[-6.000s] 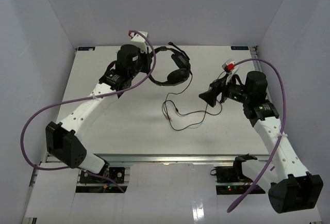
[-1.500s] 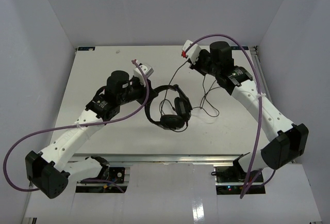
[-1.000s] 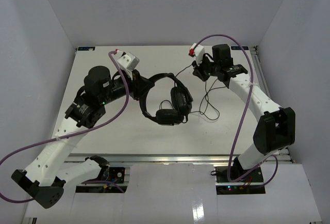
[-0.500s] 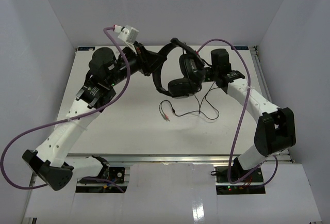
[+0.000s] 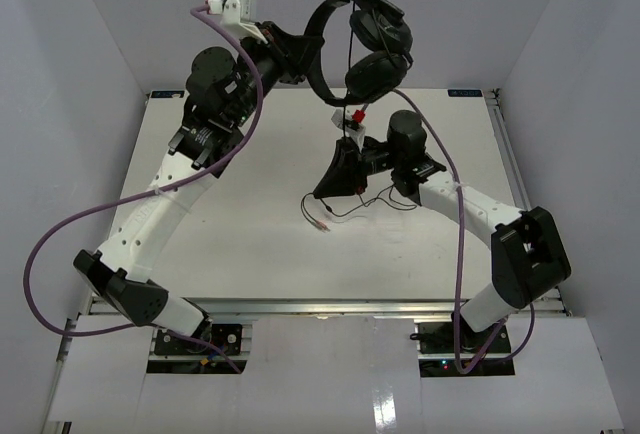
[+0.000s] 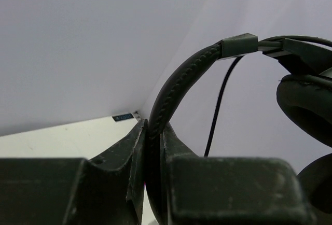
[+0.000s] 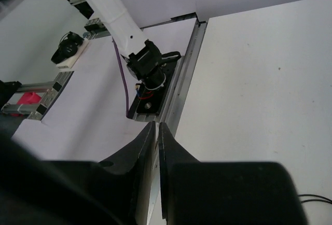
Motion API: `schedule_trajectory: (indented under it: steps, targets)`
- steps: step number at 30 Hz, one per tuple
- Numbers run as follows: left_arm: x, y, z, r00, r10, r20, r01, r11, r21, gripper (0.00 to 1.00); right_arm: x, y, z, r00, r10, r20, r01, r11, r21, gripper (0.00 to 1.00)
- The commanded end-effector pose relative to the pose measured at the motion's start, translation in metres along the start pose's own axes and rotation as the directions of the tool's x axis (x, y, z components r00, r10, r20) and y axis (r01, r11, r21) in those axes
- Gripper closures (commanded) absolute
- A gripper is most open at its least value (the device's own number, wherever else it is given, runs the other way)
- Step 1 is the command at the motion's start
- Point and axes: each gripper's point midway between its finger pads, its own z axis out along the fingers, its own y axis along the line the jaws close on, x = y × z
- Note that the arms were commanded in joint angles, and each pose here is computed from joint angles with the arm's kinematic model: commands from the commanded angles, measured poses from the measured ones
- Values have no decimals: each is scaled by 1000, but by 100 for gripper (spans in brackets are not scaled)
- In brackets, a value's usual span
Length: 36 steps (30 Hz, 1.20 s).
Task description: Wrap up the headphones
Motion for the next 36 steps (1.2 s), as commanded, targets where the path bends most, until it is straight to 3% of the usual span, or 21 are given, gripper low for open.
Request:
schedule_trajectory:
  steps: [1,14,21,36]
  targets:
    - [-66,16,-7,978,48,202,-21,991,-136,100,-23,41,-4,993,-110,47,114,990,-89,85]
    - [-79,89,-2,967,116,226,-38,946,-321,100,-2,79,8,991,-132,18,133,977,-164,83]
    - [-75,133,-2,956,207,205,-98,890,-445,100,9,88,13,989,-146,-6,142,973,-181,83]
    - [-86,179,5,937,283,203,-131,826,-548,100,9,114,32,991,-133,-8,126,957,-260,80]
